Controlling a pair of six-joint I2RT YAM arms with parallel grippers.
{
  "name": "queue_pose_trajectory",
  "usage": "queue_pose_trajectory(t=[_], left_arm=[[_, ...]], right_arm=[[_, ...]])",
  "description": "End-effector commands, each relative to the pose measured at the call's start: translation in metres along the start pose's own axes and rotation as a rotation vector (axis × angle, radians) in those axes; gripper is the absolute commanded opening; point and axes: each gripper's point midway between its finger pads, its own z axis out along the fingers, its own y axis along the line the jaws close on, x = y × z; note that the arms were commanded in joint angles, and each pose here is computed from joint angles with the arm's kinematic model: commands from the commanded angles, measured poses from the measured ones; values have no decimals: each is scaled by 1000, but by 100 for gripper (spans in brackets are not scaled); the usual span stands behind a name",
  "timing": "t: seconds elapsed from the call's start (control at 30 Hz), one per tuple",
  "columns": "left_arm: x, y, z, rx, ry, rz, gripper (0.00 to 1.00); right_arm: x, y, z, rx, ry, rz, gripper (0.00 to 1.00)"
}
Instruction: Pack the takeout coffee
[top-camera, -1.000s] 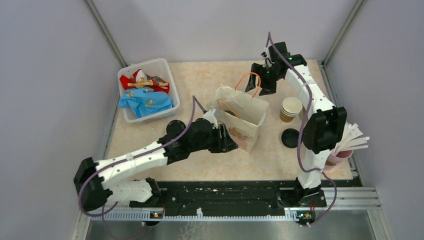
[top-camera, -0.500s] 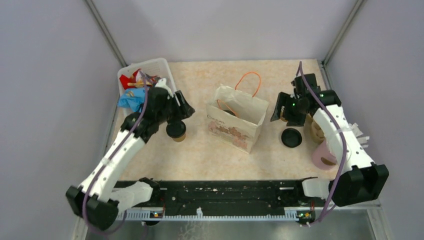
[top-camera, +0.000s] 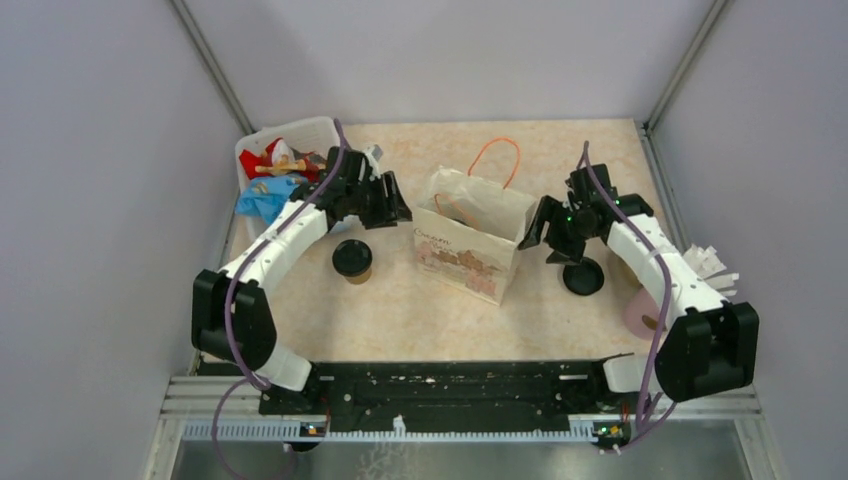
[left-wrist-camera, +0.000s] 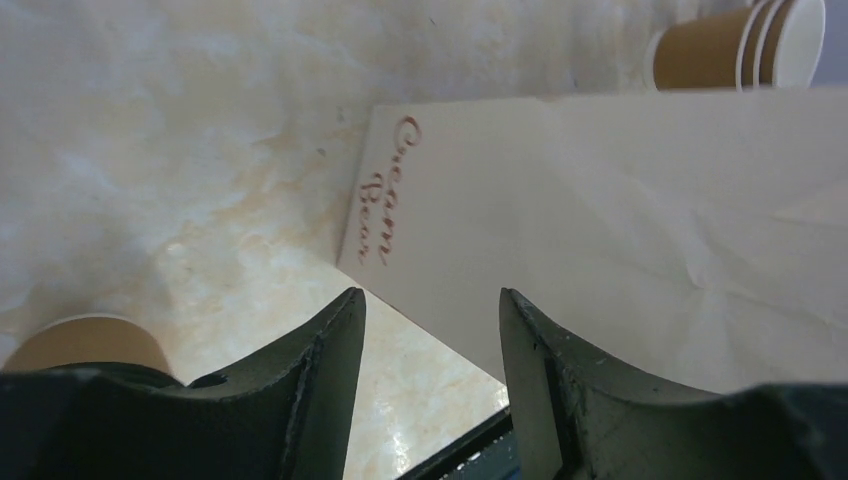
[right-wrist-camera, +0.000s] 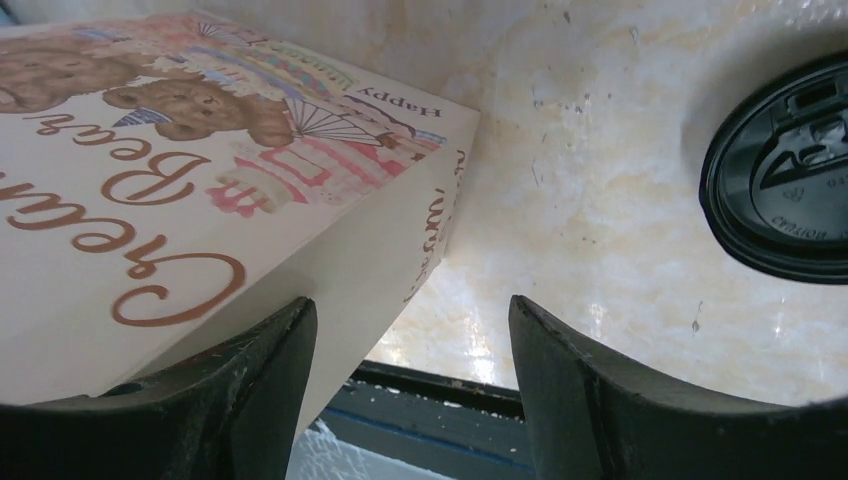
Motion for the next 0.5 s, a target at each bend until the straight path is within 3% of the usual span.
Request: queue_pose_trajectory(t=[0.0,0.17,0.3,0.47], left_arm=[[18,-43,0,160,14,48,58],[42,-62,6,212,50,49,58],[45,-51,-1,139,39,58,59],[29,-25,-50,-18,-35,99,72]], right_arm=[[-41,22,-5,-53,-107,-23,70],[-63,22,-4,-23,-129,-64,70],[-81,5,-10,67,-142,-92,71],[-87,-33,-43,295,-188,-182,74]])
